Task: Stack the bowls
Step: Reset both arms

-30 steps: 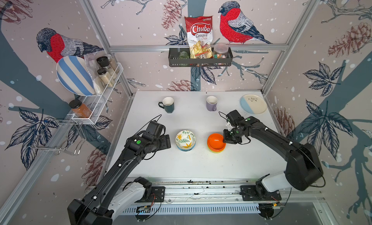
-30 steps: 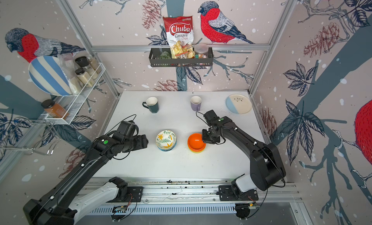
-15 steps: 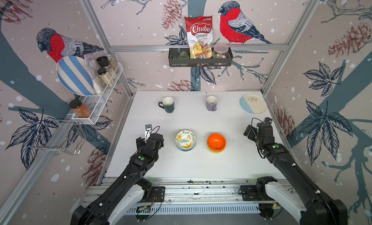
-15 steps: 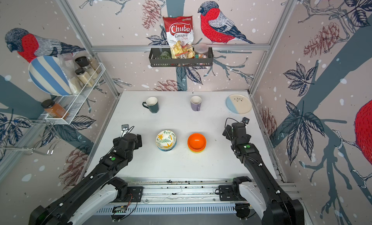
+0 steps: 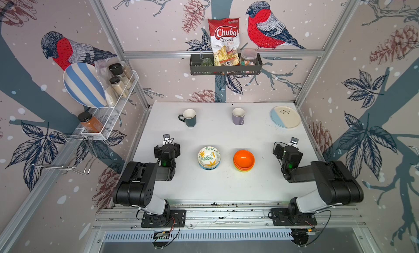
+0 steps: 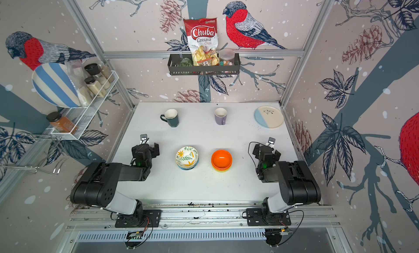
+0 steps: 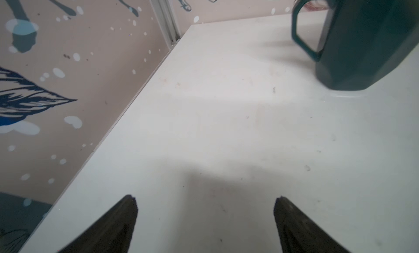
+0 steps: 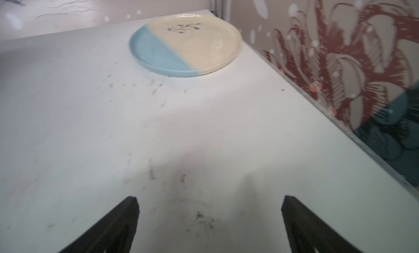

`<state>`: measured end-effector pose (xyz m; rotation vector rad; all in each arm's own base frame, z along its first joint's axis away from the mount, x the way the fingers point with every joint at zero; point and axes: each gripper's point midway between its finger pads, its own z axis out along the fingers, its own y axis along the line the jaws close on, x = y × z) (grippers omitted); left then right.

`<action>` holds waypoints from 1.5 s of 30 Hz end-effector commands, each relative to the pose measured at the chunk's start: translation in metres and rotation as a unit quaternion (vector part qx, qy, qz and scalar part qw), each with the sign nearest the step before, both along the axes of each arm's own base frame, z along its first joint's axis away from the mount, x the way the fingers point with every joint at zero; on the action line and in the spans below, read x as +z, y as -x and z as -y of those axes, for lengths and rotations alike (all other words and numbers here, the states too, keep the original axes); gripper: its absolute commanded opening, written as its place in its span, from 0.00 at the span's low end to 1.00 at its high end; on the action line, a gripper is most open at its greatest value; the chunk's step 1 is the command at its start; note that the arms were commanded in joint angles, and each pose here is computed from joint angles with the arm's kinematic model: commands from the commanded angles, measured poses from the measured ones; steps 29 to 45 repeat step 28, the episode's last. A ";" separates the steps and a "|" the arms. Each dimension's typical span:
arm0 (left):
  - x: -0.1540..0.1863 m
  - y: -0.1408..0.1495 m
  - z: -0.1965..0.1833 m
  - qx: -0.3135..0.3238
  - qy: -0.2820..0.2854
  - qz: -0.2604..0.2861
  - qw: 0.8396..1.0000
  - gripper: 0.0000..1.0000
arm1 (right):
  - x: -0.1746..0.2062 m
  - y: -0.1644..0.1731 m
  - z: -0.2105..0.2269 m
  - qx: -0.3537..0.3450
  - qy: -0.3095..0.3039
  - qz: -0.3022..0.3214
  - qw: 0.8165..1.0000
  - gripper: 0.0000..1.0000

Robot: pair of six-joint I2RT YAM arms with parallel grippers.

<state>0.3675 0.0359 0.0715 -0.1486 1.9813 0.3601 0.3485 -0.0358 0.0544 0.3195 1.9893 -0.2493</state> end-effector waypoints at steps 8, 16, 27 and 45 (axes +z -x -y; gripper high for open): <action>0.022 -0.026 0.008 -0.046 0.057 0.039 0.997 0.98 | 0.047 -0.034 -0.005 0.022 0.008 0.069 0.997 1.00; 0.021 -0.029 0.017 -0.071 0.057 0.035 0.995 0.98 | 0.046 -0.034 -0.005 0.022 0.009 0.064 0.998 1.00; 0.020 -0.029 0.016 -0.071 0.057 0.037 0.995 0.98 | 0.047 -0.035 -0.006 0.025 0.006 0.066 0.997 1.00; 0.021 -0.029 0.017 -0.071 0.057 0.037 0.995 0.98 | 0.046 -0.034 -0.006 0.026 0.006 0.064 0.998 1.00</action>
